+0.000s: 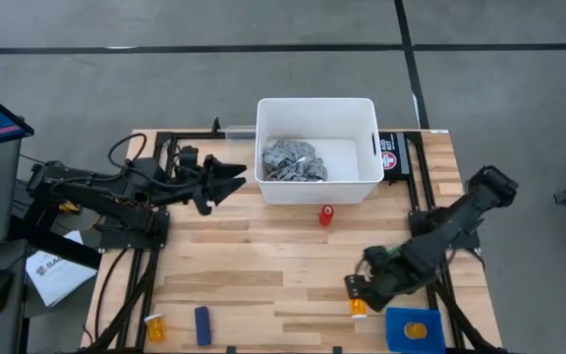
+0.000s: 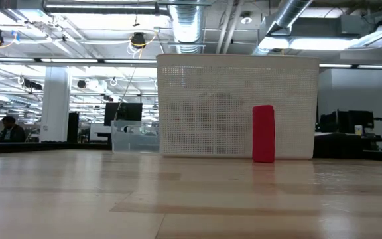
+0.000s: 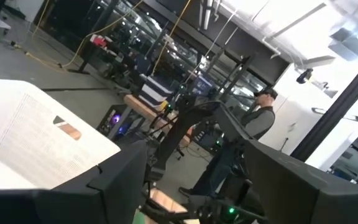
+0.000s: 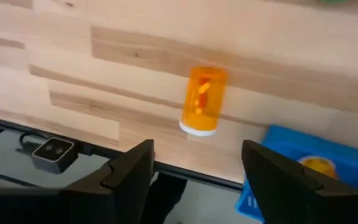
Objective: Pick & Place Medicine items
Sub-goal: Put the right orange pill bottle into the blue bin
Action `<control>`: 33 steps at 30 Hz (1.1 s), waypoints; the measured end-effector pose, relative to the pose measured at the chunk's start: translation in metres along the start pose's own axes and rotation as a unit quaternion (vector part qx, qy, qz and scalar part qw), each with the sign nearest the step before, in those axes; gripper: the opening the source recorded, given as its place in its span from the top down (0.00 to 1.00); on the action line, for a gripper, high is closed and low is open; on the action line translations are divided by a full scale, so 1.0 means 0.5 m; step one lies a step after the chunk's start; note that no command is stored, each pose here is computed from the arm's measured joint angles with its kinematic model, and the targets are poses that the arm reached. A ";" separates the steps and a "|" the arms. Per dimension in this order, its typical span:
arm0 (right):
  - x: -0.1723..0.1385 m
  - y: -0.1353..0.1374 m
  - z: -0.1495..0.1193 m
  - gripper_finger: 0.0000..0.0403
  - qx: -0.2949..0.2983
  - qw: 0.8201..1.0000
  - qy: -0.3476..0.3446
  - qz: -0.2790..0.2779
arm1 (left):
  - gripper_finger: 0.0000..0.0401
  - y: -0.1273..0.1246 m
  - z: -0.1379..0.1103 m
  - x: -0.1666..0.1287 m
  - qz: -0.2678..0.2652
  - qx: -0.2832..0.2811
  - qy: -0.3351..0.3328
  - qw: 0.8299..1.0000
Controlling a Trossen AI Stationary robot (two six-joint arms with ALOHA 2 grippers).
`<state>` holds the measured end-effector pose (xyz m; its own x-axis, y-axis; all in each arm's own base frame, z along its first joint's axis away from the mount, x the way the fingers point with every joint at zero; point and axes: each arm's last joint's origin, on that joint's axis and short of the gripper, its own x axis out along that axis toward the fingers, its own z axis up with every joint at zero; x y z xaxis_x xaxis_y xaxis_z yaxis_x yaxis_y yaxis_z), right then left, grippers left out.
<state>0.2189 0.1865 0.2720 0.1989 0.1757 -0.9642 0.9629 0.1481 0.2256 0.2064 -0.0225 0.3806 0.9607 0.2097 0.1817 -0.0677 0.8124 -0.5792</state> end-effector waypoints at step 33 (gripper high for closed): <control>0.219 0.052 0.133 0.40 -0.045 0.981 0.149 -0.118 | 0.34 -0.008 0.022 -0.023 -0.039 -0.006 -0.004 0.999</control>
<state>0.2778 0.1448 0.1632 -0.1020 0.4010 -0.9104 0.9533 0.3008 0.0257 0.1924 -0.0220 0.3896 0.9608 0.1502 0.2332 0.0108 0.8199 -0.5723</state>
